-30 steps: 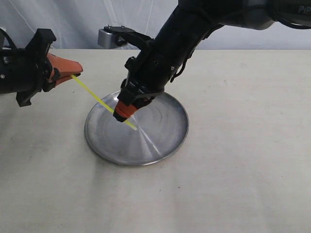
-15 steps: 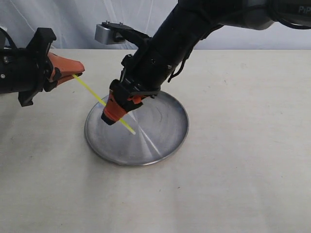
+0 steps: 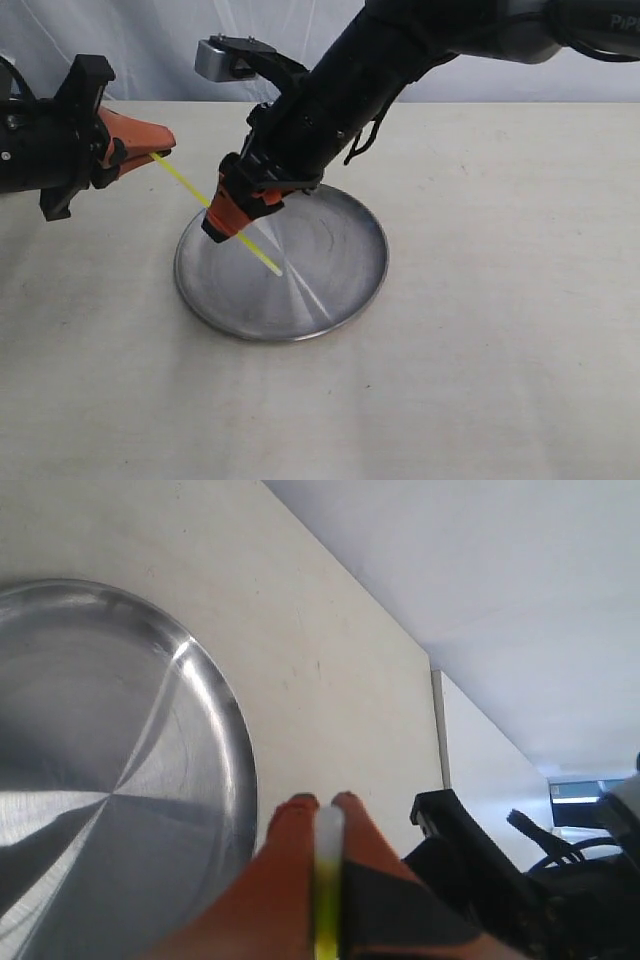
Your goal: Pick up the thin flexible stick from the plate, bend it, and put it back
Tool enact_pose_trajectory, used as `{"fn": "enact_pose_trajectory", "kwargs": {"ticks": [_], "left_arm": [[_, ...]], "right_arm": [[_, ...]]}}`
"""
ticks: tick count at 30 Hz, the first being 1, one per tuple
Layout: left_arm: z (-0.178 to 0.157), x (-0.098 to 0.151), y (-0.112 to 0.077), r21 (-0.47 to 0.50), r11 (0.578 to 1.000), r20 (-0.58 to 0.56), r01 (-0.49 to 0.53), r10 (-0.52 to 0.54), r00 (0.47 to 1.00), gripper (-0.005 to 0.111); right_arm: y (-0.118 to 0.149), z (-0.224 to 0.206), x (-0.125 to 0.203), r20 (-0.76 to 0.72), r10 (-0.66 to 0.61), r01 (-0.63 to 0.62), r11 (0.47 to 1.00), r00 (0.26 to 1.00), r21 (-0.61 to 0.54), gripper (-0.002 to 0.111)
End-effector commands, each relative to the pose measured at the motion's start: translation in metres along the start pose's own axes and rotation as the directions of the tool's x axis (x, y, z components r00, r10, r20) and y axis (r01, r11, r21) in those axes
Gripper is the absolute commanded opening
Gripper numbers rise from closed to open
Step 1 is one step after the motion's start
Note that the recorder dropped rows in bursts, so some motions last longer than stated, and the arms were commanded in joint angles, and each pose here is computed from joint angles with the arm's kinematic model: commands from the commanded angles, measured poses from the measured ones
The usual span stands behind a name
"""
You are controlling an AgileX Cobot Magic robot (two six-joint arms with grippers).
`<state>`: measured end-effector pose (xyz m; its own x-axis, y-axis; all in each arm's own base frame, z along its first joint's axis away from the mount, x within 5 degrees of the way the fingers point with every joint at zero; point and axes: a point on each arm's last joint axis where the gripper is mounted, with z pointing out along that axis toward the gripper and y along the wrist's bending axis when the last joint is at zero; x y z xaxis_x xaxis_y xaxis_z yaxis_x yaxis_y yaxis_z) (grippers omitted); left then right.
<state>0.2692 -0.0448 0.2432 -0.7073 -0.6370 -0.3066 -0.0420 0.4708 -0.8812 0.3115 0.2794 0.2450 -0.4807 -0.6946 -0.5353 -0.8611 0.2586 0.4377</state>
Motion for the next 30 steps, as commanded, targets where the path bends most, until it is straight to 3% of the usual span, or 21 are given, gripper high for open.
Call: {"fn": "enact_pose_trajectory", "kwargs": {"ticks": [1, 5, 10, 13, 21, 30], "left_arm": [[0.001, 0.001, -0.004, 0.022, 1.0, -0.014, -0.002, 0.003, 1.0, 0.0], [0.001, 0.001, -0.004, 0.022, 1.0, -0.014, -0.002, 0.003, 1.0, 0.0], [0.001, 0.001, -0.004, 0.023, 1.0, -0.015, -0.002, 0.003, 1.0, 0.0], [0.001, 0.002, -0.004, 0.027, 1.0, -0.019, -0.006, 0.006, 1.0, 0.0], [-0.005, 0.002, -0.011, 0.04, 0.998, 0.001, -0.039, 0.039, 0.999, 0.0], [-0.005, 0.006, -0.017, 0.05, 0.996, -0.005, -0.07, 0.071, 0.997, 0.0]], "right_arm": [[-0.005, 0.007, 0.002, -0.008, 0.024, -0.024, 1.0, 1.0, -0.007, 0.058], [-0.008, 0.007, 0.0, 0.018, 0.053, -0.053, 0.998, 0.998, 0.021, 0.052], [0.0, 0.015, -0.004, 0.028, 0.059, -0.06, 0.998, 0.998, 0.028, 0.018], [0.0, 0.016, -0.006, 0.044, 0.125, -0.127, 0.991, 0.991, 0.04, 0.001], [-0.01, 0.014, -0.015, 0.182, 0.323, -0.343, 0.935, 0.929, 0.091, -0.001], [-0.011, 0.01, -0.031, 0.352, 0.422, -0.449, 0.894, 0.835, -0.007, -0.001]]}}
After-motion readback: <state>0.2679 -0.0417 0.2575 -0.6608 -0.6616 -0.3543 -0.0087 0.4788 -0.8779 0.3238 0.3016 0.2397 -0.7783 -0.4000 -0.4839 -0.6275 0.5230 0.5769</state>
